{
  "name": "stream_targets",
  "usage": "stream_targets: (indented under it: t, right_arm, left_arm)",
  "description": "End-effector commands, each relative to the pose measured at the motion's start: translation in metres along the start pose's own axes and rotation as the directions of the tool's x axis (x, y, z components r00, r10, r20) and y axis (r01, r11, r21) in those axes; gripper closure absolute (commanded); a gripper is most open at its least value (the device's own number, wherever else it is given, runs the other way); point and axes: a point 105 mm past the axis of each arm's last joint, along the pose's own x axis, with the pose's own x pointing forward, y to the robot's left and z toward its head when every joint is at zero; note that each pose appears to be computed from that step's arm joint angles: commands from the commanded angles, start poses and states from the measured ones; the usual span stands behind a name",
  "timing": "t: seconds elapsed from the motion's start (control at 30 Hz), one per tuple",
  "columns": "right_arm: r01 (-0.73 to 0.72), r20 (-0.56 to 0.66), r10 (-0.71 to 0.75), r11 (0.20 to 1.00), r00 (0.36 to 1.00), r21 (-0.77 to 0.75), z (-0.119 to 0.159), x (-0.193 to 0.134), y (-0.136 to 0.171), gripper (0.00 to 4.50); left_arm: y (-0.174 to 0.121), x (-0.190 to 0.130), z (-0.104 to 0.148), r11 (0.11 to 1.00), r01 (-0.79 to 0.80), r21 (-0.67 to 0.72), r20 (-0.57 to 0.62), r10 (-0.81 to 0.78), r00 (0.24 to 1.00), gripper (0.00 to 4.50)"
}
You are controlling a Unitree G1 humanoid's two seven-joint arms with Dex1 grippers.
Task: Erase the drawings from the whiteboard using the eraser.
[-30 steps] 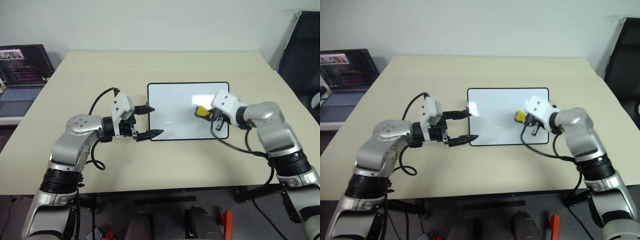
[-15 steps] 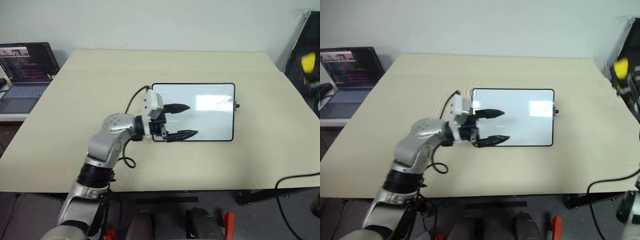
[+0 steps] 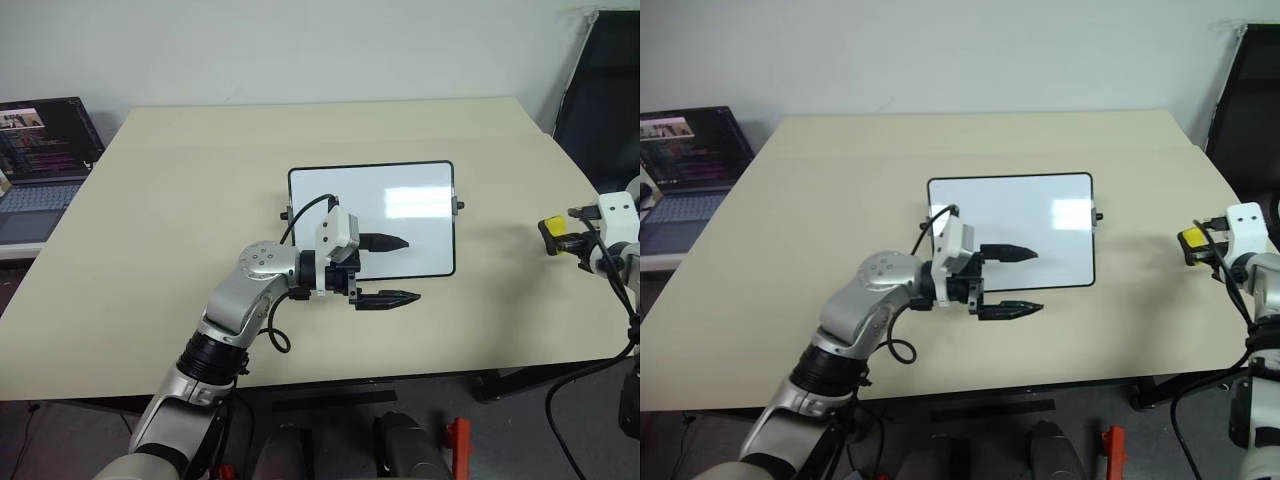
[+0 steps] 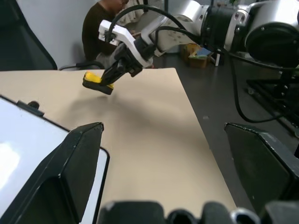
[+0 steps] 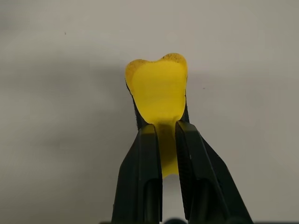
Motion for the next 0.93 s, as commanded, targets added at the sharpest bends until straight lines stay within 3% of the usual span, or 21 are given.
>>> stream_targets:
  t: [0.03, 0.2, 0.33, 0.4, 0.47, 0.53, 0.7, 0.93]
  right_arm:
    - [0.026, 0.05, -0.026, 1.0, 0.998, -0.007, 0.018, 0.0, -0.006, 3.13]
    - [-0.004, 0.086, 0.002, 1.0, 0.996, 0.026, 0.026, 0.002, -0.002, 1.4]
    - [-0.017, 0.199, 0.008, 0.999, 0.98, 0.04, 0.049, -0.008, -0.004, 0.02]
    - [-0.084, 0.348, 0.066, 0.996, 0.935, 0.037, 0.073, -0.02, 0.007, 0.02]
    - [-0.146, 0.498, 0.126, 0.989, 0.858, 0.001, 0.087, -0.029, 0.028, 0.02]
    - [-0.187, 0.562, 0.145, 0.982, 0.814, 0.019, 0.073, -0.023, 0.051, 0.02]
    - [-0.194, 0.597, 0.095, 0.976, 0.797, 0.104, 0.052, -0.009, 0.074, 0.02]
    - [-0.183, 0.576, 0.078, 0.975, 0.814, 0.125, 0.035, 0.0, 0.085, 0.02]
  left_arm:
    - [-0.001, -0.005, 0.014, 0.999, -0.019, 0.045, 0.032, 0.017, 0.999, 0.0]
    - [0.001, -0.011, 0.013, 0.998, -0.051, 0.046, 0.021, 0.05, 0.999, 0.0]
    - [0.012, -0.022, 0.014, 0.991, -0.121, 0.057, 0.019, 0.12, 0.993, 0.0]
    - [0.029, -0.039, 0.016, 0.971, -0.231, 0.061, 0.027, 0.229, 0.973, 0.0]
    - [0.058, -0.069, 0.013, 0.898, -0.431, 0.095, 0.03, 0.43, 0.902, 0.0]
    - [0.085, -0.107, 0.005, 0.775, -0.626, 0.09, 0.018, 0.627, 0.779, 0.0]
    - [0.121, -0.16, -0.01, 0.533, -0.845, 0.048, 0.01, 0.845, 0.534, 0.0]
    - [0.128, -0.168, -0.043, 0.399, -0.917, 0.028, -0.01, 0.917, 0.399, 0.0]
